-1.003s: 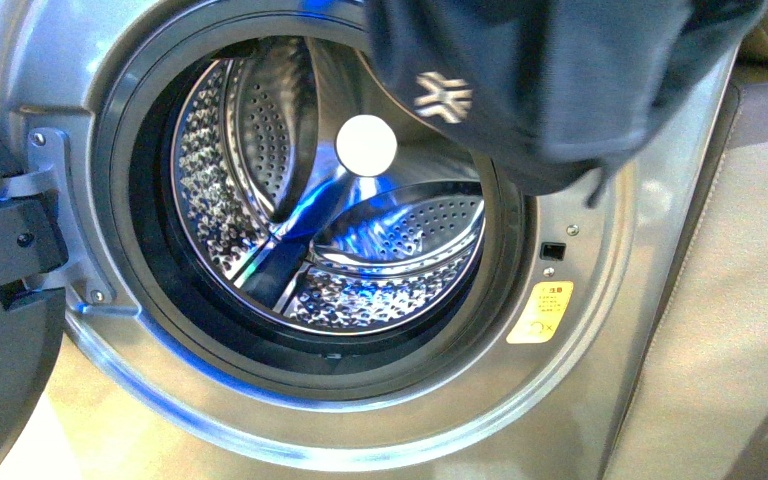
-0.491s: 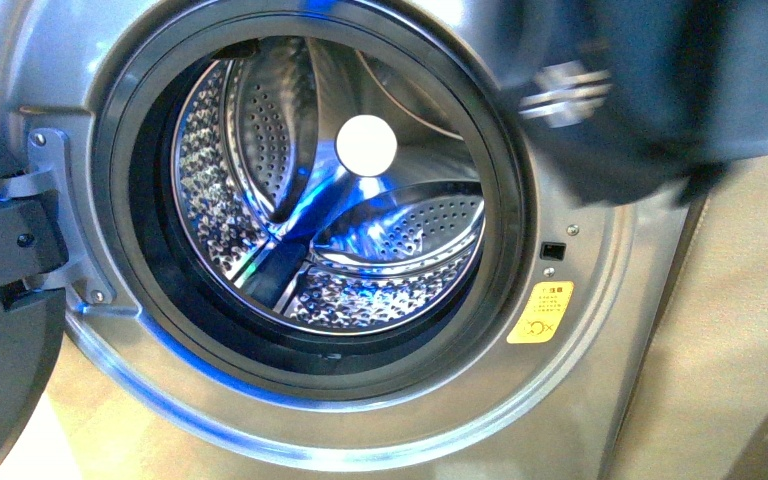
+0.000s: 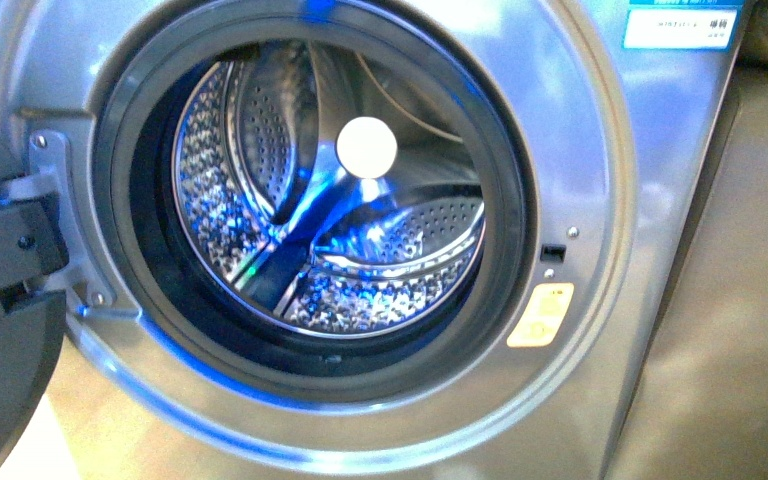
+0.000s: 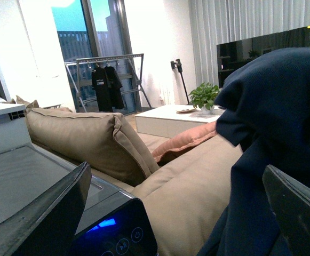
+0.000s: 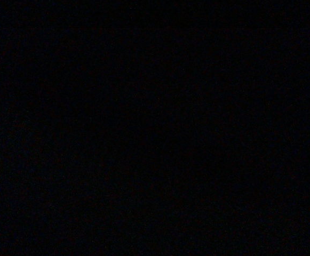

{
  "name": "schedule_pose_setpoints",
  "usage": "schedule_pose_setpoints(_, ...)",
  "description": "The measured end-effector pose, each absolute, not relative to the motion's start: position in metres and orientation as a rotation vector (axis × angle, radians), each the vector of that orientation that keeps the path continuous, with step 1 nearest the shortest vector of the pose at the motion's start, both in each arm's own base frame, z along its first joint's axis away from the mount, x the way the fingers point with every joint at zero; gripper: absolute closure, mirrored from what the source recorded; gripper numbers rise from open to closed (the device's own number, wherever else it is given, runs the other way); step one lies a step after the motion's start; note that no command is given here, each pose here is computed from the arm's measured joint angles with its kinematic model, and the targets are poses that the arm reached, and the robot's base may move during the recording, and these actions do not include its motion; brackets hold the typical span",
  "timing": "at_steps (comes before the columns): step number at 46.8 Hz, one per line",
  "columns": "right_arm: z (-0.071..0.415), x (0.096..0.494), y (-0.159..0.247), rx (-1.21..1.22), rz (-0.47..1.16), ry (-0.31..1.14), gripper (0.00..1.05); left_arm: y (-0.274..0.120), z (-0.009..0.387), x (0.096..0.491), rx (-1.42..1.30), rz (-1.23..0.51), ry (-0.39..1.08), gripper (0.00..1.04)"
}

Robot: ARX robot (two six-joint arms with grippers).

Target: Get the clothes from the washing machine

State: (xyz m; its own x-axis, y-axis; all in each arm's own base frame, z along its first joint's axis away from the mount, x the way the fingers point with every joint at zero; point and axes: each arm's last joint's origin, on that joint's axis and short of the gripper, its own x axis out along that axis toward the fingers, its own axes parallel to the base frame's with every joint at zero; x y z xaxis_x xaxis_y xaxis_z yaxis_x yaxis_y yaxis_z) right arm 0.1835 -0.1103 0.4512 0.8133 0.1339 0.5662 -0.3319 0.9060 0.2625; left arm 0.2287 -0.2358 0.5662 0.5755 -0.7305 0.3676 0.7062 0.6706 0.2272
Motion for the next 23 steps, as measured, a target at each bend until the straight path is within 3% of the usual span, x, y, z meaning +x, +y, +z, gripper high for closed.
schedule_pose_setpoints(13, 0.443, 0.158, -0.166, 0.322, 0.073, -0.491, 0.95, -0.236, 0.566, 0.229, 0.058, -0.842, -0.457, 0.07)
schedule_pose_setpoints(23, 0.392, 0.152, -0.21, 0.354, -0.065, -0.277, 0.95, -0.236, 0.566, 0.229, 0.058, -0.842, -0.457, 0.07)
